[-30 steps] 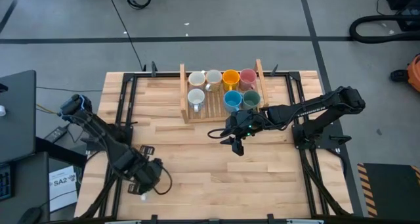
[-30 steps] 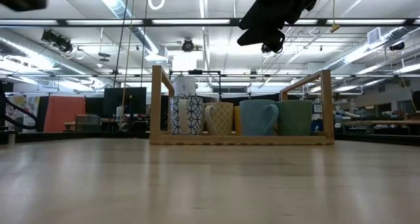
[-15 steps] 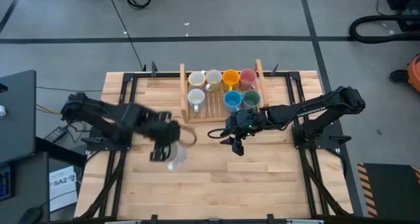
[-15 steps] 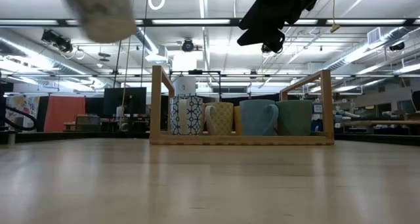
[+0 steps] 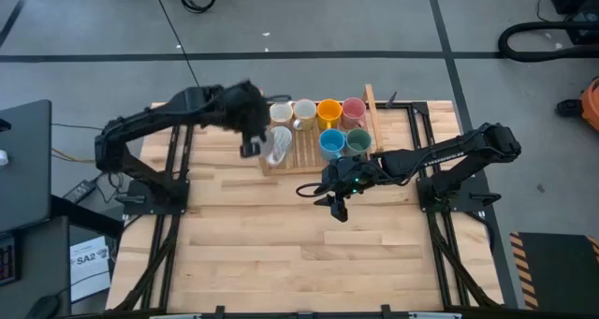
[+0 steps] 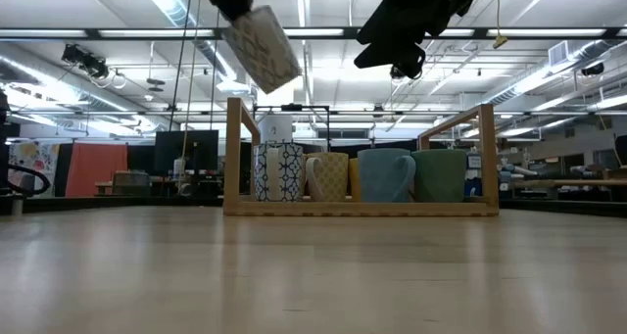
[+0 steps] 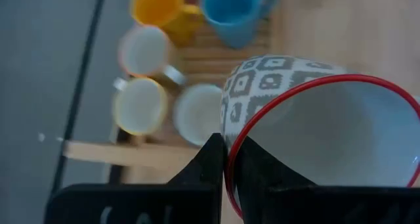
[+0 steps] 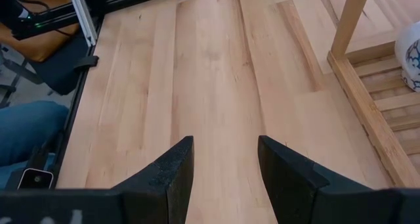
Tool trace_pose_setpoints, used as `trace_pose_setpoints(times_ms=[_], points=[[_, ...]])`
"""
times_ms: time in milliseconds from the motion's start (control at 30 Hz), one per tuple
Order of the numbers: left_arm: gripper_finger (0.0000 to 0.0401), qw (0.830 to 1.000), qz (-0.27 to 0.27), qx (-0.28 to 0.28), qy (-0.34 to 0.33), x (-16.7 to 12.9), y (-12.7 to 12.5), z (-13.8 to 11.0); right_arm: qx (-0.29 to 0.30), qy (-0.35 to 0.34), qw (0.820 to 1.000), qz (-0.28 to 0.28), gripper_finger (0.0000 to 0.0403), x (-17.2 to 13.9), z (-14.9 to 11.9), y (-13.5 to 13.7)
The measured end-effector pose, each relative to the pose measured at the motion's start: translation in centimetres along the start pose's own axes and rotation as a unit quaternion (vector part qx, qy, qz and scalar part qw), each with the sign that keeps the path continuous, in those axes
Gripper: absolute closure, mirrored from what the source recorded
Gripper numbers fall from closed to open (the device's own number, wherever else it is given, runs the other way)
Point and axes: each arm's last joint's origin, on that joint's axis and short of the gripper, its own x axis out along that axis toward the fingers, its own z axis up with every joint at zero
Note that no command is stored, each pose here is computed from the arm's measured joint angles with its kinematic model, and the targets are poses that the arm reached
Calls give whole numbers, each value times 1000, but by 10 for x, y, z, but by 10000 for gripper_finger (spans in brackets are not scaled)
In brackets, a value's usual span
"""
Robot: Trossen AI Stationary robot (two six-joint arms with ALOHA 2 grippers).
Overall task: Place coffee mugs
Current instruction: Put the gray patterned mug on the shelf
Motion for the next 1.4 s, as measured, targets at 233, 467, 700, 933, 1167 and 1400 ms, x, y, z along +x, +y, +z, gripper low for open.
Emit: trace_pose_setpoints(times_ms=[233, 467, 700, 933, 1167, 1400], points=[[377, 999, 20, 33, -21, 49, 30, 15, 0, 0, 1000, 0, 228, 0, 0, 0], [377, 997, 9, 76, 6, 110, 30, 23, 0, 0, 1000, 0, 228, 0, 0, 0], [377, 994, 0, 102, 25, 145, 27, 24, 0, 0, 1000, 0, 228, 0, 0, 0], [377, 992, -5, 121, 35, 167, 25, 23, 0, 0, 1000, 0, 228, 0, 0, 0], [376, 992, -6, 121, 41, 188, 23, 22, 0, 0, 1000, 0, 228, 0, 0, 0], [367, 991, -11, 123, 51, 202, 21, 20, 0, 0, 1000, 0, 228, 0, 0, 0]])
